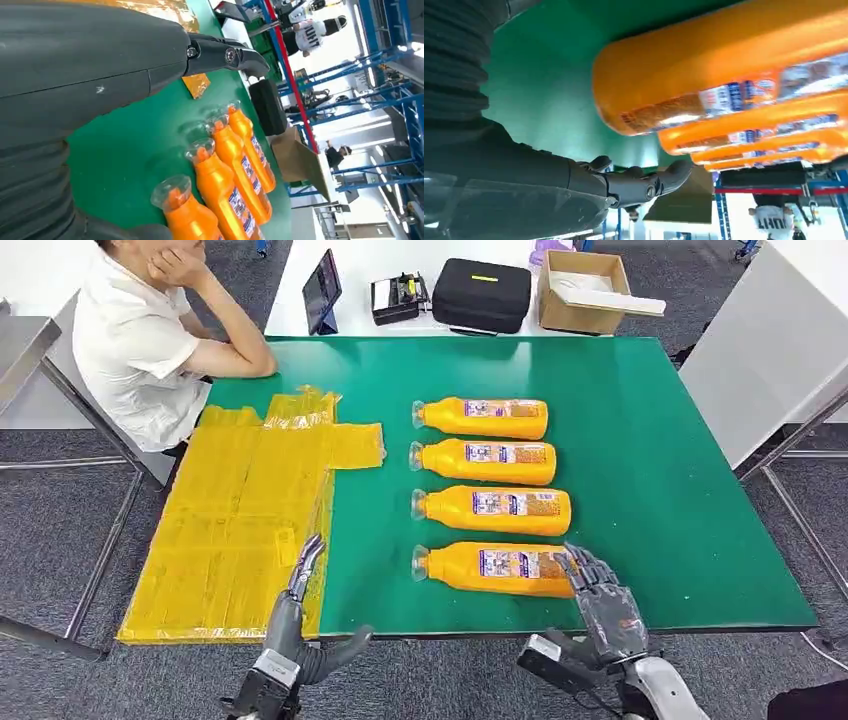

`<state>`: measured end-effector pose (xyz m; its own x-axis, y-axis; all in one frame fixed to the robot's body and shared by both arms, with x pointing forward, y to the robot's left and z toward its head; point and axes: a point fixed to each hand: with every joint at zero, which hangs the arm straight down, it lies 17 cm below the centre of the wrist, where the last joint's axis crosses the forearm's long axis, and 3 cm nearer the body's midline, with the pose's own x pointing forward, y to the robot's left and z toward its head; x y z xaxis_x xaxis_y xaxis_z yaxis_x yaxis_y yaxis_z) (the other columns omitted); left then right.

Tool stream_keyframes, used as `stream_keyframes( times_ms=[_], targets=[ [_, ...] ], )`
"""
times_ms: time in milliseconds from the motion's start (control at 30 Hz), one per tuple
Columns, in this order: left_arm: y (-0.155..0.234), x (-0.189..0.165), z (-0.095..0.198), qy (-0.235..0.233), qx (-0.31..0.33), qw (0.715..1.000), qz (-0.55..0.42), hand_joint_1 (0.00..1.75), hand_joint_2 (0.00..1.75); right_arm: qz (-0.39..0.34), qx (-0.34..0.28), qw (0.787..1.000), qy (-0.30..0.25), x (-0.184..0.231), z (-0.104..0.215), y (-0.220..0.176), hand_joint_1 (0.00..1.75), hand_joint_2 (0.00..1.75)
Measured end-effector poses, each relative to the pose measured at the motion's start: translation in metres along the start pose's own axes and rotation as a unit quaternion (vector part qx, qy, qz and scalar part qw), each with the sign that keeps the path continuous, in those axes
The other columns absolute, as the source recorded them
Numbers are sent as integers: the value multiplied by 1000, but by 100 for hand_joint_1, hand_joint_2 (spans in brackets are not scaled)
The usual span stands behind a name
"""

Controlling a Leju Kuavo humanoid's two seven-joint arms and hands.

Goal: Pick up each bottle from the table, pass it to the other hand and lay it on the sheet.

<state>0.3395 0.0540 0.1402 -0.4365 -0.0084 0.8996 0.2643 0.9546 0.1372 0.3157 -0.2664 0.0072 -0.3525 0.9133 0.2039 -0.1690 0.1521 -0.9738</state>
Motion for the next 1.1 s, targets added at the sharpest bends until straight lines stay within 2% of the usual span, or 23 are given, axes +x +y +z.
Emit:
stream_keyframes(
  times_ms=[167, 400, 567, 767, 967, 1100],
  targets=[
    [-4, 3, -2, -1, -1, 1000, 9, 0, 175, 11, 24, 1000, -11, -9, 2, 4, 0, 175],
    [-13, 7, -4, -4, -10, 1000, 17, 0, 175, 32, 18, 999, -25, -7, -7, -1, 0, 175],
    [-19, 9, -6, -8, -17, 1000, 21, 0, 175, -10, 13, 999, -39, 0, -20, -7, 0, 175],
    [-26, 11, -10, -13, -28, 999, 24, 0, 175, -22, 15, 998, -49, 7, -38, -2, 0, 175],
    [-27, 12, -10, -15, -29, 999, 24, 0, 175, -44, 25, 998, -42, 8, -40, 11, 0, 175],
    [-27, 11, -10, -14, -29, 999, 26, 0, 175, -100, 41, 993, -44, 10, -46, 18, 0, 175]
  ],
)
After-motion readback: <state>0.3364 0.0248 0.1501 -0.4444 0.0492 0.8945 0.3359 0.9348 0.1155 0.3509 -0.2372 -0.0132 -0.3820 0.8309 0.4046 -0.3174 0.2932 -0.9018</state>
